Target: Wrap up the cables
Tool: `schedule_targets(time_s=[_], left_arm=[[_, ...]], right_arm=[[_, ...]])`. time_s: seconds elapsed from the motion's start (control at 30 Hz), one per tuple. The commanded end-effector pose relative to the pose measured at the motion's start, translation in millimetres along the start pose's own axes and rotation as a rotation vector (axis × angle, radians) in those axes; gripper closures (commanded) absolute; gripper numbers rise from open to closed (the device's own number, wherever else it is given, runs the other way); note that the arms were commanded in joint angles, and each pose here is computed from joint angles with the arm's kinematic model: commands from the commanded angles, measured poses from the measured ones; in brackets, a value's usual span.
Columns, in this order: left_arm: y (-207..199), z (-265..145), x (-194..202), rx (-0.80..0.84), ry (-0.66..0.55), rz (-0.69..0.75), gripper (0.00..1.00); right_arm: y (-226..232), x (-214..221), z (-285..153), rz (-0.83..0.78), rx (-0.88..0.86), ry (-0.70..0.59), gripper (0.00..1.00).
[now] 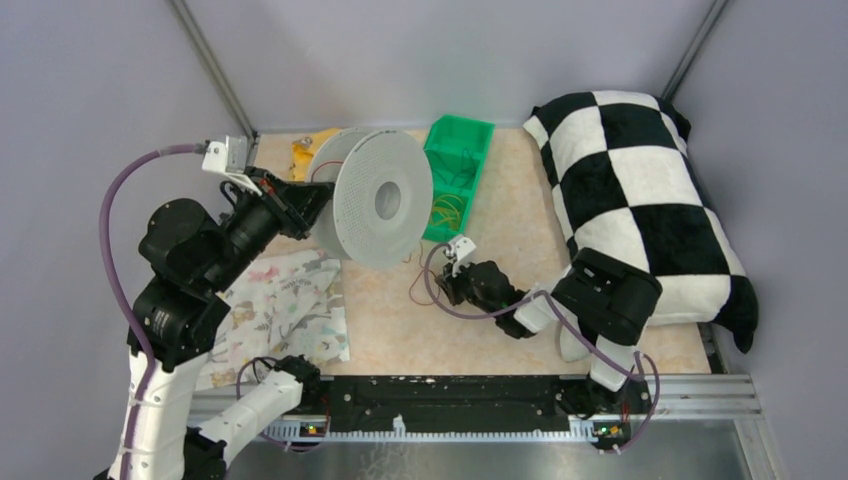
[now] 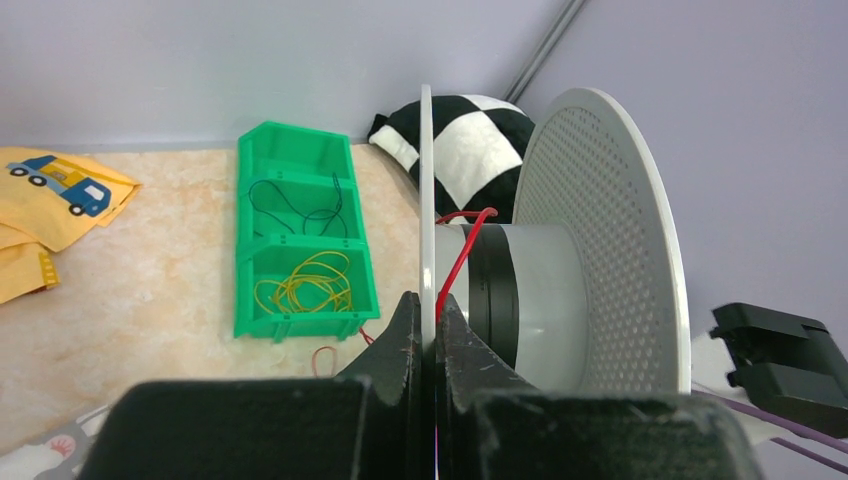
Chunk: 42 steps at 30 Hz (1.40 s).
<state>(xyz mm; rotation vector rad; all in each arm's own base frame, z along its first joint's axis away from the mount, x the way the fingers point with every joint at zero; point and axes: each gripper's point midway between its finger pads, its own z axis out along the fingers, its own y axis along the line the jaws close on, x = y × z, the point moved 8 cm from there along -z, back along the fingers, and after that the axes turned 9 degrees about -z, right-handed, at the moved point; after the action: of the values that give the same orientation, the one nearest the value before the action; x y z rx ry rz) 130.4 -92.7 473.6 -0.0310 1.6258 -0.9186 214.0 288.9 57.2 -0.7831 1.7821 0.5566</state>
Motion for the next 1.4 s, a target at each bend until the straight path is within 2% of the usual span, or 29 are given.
schedule_targets(time_s=[0.0,0.3,0.43,0.53,0.57,0.6,0.63,0.7,0.77,0.83,1.0,1.1,1.23,1.37], left_arm=[[-2.9,0.8,-15.6,-0.011,-0.105,0.004,1.00],[38.8,36.4,-9.0,-0.284,-0.070,0.101,1.00],[51.8,42.4,-20.5,-0.421,-0.120,0.161,1.00],[52.4,39.8,-30.4,-0.464,-0.166,0.180,1.00],[51.6,38.3,-33.4,-0.469,-0.181,0.182,1.00],[50.9,36.8,-36.6,-0.478,-0.195,0.186,1.00],[50.4,35.8,-39.1,-0.485,-0.205,0.189,1.00],[48.4,34.8,-43.2,-0.485,-0.218,0.192,1.00],[45.1,35.4,-43.5,-0.459,-0.215,0.185,1.00],[44.9,38.0,-37.6,-0.432,-0.187,0.175,1.00],[30.6,39.8,-20.2,-0.223,-0.114,0.151,1.00],[21.7,36.5,-18.7,-0.163,-0.095,0.111,1.00],[13.0,29.4,-27.0,-0.153,-0.117,0.070,1.00],[2.5,21.7,-36.7,-0.118,-0.144,0.064,1.00]], right_arm=[[-9.0,-21.5,-33.2,0.037,0.096,-0.089,1.00],[-37.1,-42.4,-142.3,0.105,0.281,-0.147,1.00],[-48.2,-40.8,-179.0,0.163,0.365,-0.179,1.00],[-54.1,-29.5,-198.0,0.243,0.422,-0.199,1.00],[-57.7,-22.5,-203.3,0.276,0.465,-0.192,0.95],[-58.7,-17.7,-207.2,0.321,0.485,-0.196,0.83],[-60.7,-14.5,-211.4,0.358,0.511,-0.207,0.80],[-63.4,-9.1,-218.2,0.429,0.552,-0.224,0.78],[-64.1,-7.4,-222.6,0.462,0.559,-0.236,0.69],[-62.4,-12.9,-224.3,0.452,0.529,-0.254,0.66],[-49.0,-38.9,-211.0,0.298,0.352,-0.275,0.37],[-35.7,-60.5,-192.0,0.207,0.215,-0.290,0.27],[-14.4,-86.7,-154.7,0.061,0.041,-0.271,0.21],[5.2,-118.2,-121.9,-0.017,-0.087,-0.384,0.19]])
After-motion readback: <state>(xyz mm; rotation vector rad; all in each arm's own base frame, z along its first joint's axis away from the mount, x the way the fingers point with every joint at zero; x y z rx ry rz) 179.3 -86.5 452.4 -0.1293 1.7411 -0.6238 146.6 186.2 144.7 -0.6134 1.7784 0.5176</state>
